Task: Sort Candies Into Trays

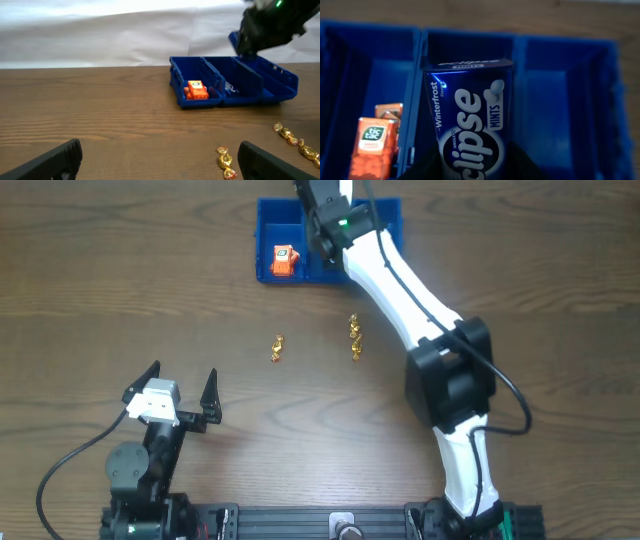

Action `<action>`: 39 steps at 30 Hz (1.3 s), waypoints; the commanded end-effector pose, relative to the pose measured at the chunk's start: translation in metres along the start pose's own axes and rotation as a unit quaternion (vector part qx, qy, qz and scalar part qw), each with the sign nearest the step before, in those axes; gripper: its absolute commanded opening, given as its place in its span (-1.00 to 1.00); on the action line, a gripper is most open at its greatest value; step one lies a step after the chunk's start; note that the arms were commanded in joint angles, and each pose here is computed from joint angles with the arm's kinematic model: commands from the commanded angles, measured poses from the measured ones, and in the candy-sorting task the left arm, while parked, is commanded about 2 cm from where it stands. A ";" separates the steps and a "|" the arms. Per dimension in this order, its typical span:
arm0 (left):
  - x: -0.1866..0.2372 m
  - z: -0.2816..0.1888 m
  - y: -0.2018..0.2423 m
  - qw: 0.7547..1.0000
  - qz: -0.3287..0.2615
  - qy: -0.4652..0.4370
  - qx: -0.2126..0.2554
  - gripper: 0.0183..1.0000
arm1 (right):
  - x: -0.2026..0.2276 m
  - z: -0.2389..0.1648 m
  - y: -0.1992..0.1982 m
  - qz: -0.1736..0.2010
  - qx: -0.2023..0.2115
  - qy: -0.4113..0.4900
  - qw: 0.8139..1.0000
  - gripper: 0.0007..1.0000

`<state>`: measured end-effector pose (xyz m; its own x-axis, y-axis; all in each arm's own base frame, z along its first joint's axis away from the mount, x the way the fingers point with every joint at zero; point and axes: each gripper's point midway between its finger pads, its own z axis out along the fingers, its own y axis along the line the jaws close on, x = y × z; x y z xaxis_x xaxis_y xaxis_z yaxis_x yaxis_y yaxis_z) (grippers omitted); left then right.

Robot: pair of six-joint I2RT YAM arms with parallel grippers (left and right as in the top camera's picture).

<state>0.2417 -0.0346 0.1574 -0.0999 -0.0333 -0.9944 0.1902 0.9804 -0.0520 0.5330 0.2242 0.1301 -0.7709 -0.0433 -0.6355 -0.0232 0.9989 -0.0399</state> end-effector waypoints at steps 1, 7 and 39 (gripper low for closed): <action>0.017 0.001 -0.004 1.000 0.003 0.024 0.012 1.00 | 0.003 0.013 0.002 0.000 -0.009 0.005 1.000 -0.70; 0.017 0.001 -0.004 1.000 0.003 0.024 0.012 1.00 | 0.008 0.019 0.002 -0.002 -0.007 0.011 1.000 -0.63; 0.017 0.001 -0.004 1.000 0.003 0.024 0.012 0.99 | 0.150 -0.113 0.104 -0.051 -0.033 0.217 0.974 1.00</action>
<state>0.2417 -0.0346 0.1574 -0.0999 -0.0333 -0.9944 0.1902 0.9804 -0.0520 0.3617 0.3098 0.1489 -0.9383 -0.1667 -0.3030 -0.1573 0.9860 -0.0554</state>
